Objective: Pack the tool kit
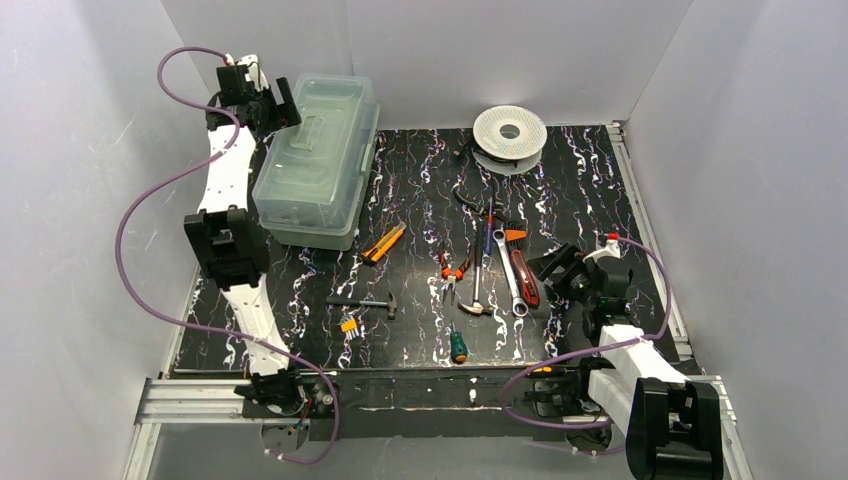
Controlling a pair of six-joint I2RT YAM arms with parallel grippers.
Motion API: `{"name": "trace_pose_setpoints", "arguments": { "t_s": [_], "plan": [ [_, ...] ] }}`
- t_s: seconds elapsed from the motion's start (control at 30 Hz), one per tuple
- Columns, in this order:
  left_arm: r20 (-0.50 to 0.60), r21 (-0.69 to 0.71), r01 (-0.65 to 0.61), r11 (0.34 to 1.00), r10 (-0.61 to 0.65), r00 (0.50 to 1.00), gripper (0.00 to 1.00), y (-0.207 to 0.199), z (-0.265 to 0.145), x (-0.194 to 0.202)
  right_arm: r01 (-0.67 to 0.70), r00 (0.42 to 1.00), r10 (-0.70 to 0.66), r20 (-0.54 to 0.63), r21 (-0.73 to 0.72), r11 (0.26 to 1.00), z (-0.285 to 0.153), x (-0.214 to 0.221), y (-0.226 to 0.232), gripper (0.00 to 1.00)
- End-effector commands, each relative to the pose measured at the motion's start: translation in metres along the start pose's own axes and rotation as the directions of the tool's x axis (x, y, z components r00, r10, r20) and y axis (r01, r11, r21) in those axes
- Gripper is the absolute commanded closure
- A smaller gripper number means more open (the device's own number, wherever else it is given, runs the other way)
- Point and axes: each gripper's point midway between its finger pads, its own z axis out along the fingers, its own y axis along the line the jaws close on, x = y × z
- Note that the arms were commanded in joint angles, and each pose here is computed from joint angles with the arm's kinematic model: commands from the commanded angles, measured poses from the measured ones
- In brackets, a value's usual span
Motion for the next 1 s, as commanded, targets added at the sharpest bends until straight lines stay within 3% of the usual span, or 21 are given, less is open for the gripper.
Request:
{"name": "trace_pose_setpoints", "arguments": {
  "t_s": [0.0, 0.17, 0.3, 0.37, 0.5, 0.67, 0.8, 0.97],
  "plan": [
    [-0.004, 0.014, -0.007, 1.000, 0.007, 1.000, 0.11, 0.001, 0.023, -0.003, 0.035, 0.998, -0.031, 0.057, -0.072, 0.997, 0.004, -0.023, 0.022, 0.13],
    [-0.015, -0.019, 0.028, 0.999, -0.028, 1.000, 0.14, 0.010, 0.042, 0.005, 0.036, 0.998, -0.032, 0.047, -0.086, 0.996, 0.006, -0.023, 0.024, 0.15],
    [-0.065, 0.100, 0.151, 0.983, -0.145, 0.987, 0.44, 0.002, 0.047, 0.013, 0.038, 0.998, -0.034, 0.046, -0.082, 0.996, 0.006, -0.023, 0.024, 0.16],
    [-0.109, 0.161, 0.199, 0.967, -0.183, 0.977, 0.48, -0.001, 0.047, 0.022, 0.042, 0.998, -0.038, 0.050, -0.082, 0.996, 0.005, -0.024, 0.024, 0.16],
    [-0.162, 0.192, 0.178, 0.965, -0.147, 0.976, 0.56, -0.005, 0.041, 0.041, 0.052, 0.997, -0.047, 0.060, -0.092, 0.994, 0.002, -0.025, 0.027, 0.16],
    [-0.256, 0.282, 0.158, 0.946, -0.084, 0.963, 0.76, -0.020, 0.022, 0.065, 0.108, 0.993, -0.100, 0.069, -0.134, 0.985, -0.003, -0.021, 0.042, 0.23],
    [-0.288, 0.325, 0.108, 0.940, -0.011, 0.958, 0.79, -0.030, 0.002, 0.084, 0.175, 0.984, -0.168, 0.059, -0.146, 0.974, -0.003, -0.014, 0.069, 0.22],
    [-0.298, 0.332, 0.067, 0.941, 0.037, 0.954, 0.78, -0.043, -0.026, 0.101, 0.145, 0.988, -0.156, -0.020, -0.274, 0.951, 0.001, -0.004, 0.133, 0.21]
  ]
}}
